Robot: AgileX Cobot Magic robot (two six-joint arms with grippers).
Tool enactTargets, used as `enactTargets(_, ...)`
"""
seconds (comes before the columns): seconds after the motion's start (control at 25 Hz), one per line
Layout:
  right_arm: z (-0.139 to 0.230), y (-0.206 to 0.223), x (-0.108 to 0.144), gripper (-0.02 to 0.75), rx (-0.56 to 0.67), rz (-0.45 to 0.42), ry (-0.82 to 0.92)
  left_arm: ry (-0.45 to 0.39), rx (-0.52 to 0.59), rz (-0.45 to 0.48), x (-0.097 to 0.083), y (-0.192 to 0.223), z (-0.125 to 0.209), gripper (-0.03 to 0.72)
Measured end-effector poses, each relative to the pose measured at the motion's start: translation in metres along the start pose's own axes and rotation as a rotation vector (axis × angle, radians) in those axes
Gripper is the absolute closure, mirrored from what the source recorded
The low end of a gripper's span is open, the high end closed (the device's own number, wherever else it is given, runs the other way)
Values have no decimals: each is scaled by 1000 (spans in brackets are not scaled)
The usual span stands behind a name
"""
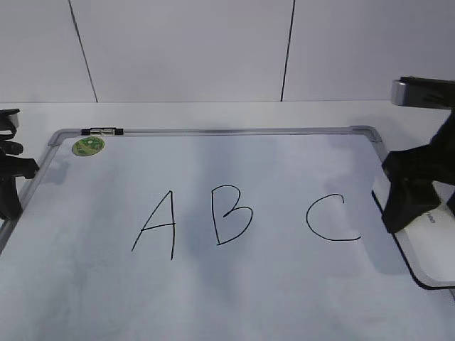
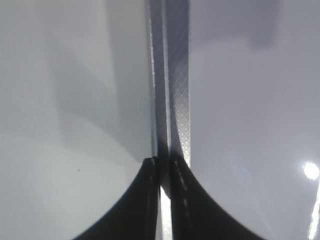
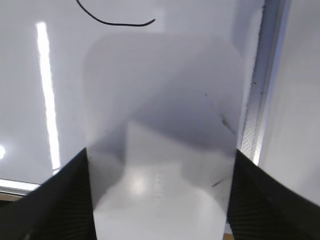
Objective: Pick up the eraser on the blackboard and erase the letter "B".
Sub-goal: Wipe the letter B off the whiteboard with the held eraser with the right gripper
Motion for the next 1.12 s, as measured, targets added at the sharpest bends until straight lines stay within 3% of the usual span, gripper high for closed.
enactTargets(0.68, -71, 31, 98, 212, 14, -17, -196, 0, 4, 1, 0, 0, 0, 666)
enactTargets(1.12, -127, 79, 121, 212, 18, 21, -208, 0, 6, 1, 0, 0, 0, 666)
Point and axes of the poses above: a point on each arm's last joint axis where the gripper is mounted, y pointing out along that axis toward the gripper, x along the wrist's bending axis when the last joint is at zero, z = x × y, the point moved 1 cm from there along y, pointing out along that axis toward the gripper, and after that the axes turned 1 degree about -y, right-handed, at the moved point
